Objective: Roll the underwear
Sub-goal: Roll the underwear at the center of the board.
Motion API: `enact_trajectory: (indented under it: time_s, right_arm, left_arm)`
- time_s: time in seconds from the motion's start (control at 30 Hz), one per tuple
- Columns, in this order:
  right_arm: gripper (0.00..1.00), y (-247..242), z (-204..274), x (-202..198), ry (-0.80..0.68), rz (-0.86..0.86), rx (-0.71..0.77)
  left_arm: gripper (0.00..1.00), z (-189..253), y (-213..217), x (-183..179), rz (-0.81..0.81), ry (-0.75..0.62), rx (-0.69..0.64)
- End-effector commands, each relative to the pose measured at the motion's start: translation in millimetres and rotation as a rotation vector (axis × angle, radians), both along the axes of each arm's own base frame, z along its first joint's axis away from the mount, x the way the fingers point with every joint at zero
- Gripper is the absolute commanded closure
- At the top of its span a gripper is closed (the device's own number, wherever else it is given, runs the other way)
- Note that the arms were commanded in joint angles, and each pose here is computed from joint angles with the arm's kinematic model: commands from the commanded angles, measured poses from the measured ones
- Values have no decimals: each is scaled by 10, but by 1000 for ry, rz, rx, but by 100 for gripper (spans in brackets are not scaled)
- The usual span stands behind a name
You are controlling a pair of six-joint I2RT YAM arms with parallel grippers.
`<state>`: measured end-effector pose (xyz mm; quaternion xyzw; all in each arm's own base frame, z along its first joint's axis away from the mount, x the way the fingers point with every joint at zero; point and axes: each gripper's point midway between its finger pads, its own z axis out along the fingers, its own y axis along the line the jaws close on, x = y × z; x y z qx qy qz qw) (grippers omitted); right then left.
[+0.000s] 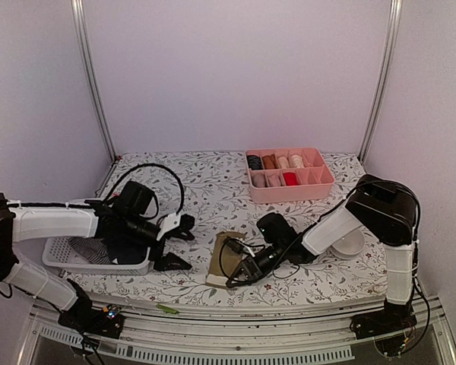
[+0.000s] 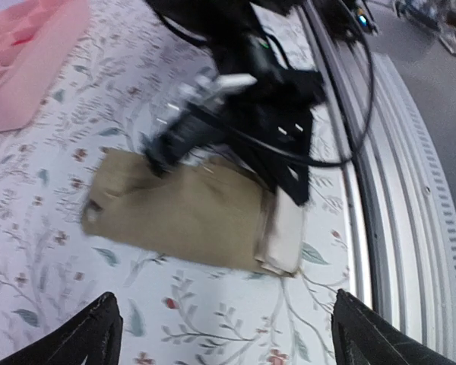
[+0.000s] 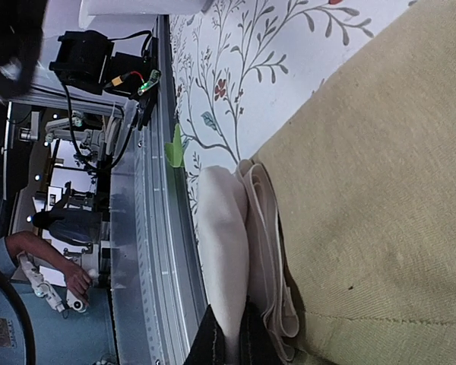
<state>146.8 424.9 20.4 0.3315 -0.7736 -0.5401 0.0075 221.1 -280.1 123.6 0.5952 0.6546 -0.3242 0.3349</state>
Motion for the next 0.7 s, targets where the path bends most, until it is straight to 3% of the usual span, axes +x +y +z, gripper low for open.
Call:
enact_trajectory:
  time_s: [0.0,0.1,0.3,0.43,0.67]
  right_arm:
    - [100,-159,-371,-79,115,-9,-106]
    - [100,-165,-405,-71,135,-7,-112]
    - [100,-155,-453,-40,151,-11,-122]
    - [100,-150,-474,-26,153,-10,-128]
    - [100,-174,-492,-7,150,-13,-132]
  left_arm:
    - [4,-117,-133,-488,-148,-232,0]
    - [10,-284,-249,-684,-214,-349,51]
    - [35,-488,-496,-816,-303,-461,87]
    - [40,-680,-601,-832,-341,-500,140]
    - [50,-937,-693,-581,-266,-515,244]
